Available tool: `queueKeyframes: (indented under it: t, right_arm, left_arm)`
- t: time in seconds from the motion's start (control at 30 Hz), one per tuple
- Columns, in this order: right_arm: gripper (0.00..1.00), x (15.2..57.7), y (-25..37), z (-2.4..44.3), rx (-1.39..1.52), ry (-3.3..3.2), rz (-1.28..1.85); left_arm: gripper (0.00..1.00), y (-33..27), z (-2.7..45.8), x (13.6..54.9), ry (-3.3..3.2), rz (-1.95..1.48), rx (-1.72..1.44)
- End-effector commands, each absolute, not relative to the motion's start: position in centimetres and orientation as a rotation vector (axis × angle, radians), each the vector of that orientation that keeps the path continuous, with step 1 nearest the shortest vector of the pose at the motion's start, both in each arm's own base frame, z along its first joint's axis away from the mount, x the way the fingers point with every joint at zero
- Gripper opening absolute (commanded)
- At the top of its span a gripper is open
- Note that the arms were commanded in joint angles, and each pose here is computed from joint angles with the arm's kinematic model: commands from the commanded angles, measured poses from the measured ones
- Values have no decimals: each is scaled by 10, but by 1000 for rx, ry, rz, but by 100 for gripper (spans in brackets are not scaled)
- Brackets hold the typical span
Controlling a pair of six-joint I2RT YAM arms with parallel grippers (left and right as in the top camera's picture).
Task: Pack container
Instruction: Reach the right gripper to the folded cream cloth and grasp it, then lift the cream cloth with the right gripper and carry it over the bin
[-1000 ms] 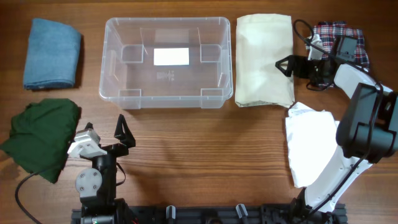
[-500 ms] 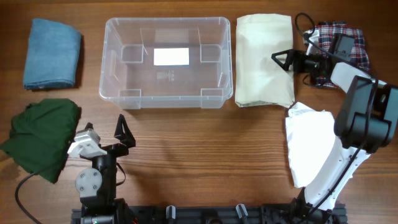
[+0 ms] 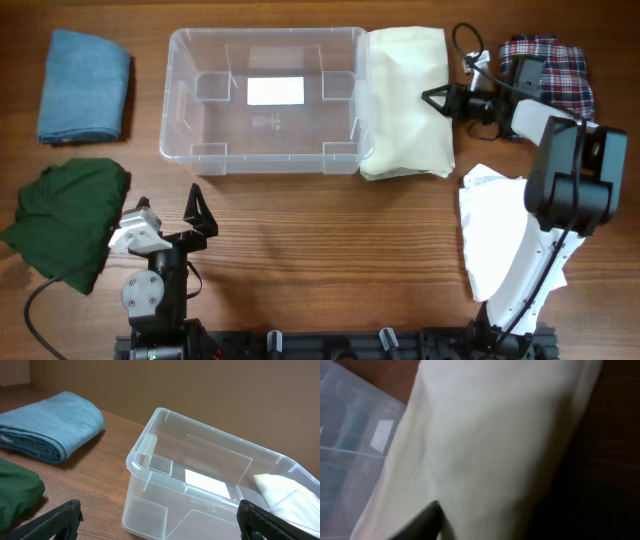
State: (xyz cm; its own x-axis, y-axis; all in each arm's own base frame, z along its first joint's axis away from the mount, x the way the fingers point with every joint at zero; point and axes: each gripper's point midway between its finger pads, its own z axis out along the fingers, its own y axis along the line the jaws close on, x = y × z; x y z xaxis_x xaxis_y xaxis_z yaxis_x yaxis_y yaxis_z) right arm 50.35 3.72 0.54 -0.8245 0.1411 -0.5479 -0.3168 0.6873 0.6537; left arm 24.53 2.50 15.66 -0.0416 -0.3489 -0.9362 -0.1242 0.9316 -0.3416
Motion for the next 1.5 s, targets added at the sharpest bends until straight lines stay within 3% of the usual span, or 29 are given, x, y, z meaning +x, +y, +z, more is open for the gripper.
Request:
queueKeyframes:
  t: [0.0,0.07,0.23,0.4,0.57,0.87,1.03,1.17,1.47]
  right_arm:
    - [15,471,49,-54,-30,2485,1090]
    - [4,471,49,-53,-31,2483,1089]
    - [4,476,45,-42,-37,2461,1073]
    - [4,491,22,6,-37,2378,1009]
    - [4,497,-7,79,-39,2324,798]
    - [4,471,-7,254,-463,1983,355]
    - [4,426,58,344,-919,1604,161]
    - [4,392,111,382,-1134,1359,65]
    - [4,367,198,406,-1254,1140,45]
  left_arm:
    - [100,26,156,245,1612,-171,-361]
    - [100,26,156,245,1612,-171,-361]
    - [100,26,156,245,1612,-171,-361]
    - [100,26,156,245,1612,-171,-361]
    - [100,26,156,245,1612,-171,-361]
    - [100,26,156,245,1612,-171,-361]
    - [100,26,156,245,1612,-171,-361]
    - [100,26,156,245,1612,-171,-361]
    - [100,26,156,245,1612,-171,-361]
